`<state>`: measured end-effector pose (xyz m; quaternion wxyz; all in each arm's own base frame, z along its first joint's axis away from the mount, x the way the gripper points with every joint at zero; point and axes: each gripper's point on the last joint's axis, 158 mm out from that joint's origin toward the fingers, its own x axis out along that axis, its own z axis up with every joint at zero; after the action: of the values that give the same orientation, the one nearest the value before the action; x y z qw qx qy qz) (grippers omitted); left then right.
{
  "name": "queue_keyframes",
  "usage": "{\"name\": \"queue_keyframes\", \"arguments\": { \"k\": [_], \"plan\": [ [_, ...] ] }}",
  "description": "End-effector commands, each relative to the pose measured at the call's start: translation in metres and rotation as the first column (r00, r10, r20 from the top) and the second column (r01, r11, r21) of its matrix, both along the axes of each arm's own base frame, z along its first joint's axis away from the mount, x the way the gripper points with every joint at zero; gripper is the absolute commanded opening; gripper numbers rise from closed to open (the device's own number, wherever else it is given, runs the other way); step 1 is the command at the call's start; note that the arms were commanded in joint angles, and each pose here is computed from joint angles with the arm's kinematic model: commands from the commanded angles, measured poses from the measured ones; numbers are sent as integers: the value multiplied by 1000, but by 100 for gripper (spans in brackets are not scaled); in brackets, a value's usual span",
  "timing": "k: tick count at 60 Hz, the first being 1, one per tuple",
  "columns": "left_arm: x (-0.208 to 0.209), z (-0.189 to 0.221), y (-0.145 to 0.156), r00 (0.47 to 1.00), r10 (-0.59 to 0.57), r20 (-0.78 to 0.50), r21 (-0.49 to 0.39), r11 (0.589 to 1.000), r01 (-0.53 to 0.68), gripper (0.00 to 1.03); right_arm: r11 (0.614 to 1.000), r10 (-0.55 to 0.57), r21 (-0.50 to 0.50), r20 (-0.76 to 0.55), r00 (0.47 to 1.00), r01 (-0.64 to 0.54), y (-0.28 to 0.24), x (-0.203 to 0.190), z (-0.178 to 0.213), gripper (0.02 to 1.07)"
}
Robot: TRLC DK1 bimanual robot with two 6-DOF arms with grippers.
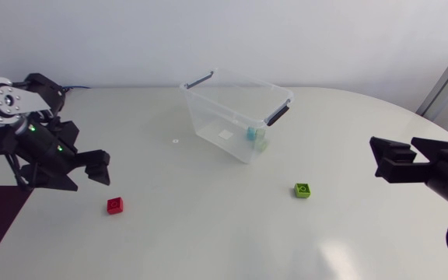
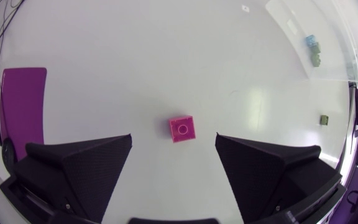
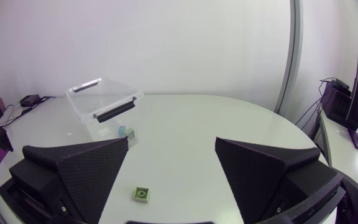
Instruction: Place the duplo bricks in the container
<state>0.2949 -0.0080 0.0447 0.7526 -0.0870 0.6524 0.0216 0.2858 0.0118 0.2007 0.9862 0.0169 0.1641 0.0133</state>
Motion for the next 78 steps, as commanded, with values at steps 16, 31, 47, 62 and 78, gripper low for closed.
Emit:
{"name": "queue_keyframes", "arguments": {
  "k": [16, 31, 47, 62, 78],
  "plan": [
    [6, -36, -17, 984, 40, -174, 42, 999, -33, 93, 1000, -10, 29, -55, 998, 12, 7, 13, -15, 102],
    [-3, -61, -15, 957, 63, -284, 57, 997, -49, 89, 1000, -11, 28, -53, 999, 13, 7, 16, -21, 102],
    [-4, -78, -14, 937, 84, -339, 70, 995, -64, 76, 1000, -10, 27, -58, 998, 11, 8, 18, -28, 102],
    [7, -81, -14, 956, 102, -276, 63, 994, -88, 31, 1000, -3, 8, -59, 998, 4, 8, 19, -34, 102],
    [5, -80, -11, 961, 104, -258, 60, 994, -91, 22, 1000, -20, 1, -95, 995, 20, 4, 28, -43, 102]
  ]
}}
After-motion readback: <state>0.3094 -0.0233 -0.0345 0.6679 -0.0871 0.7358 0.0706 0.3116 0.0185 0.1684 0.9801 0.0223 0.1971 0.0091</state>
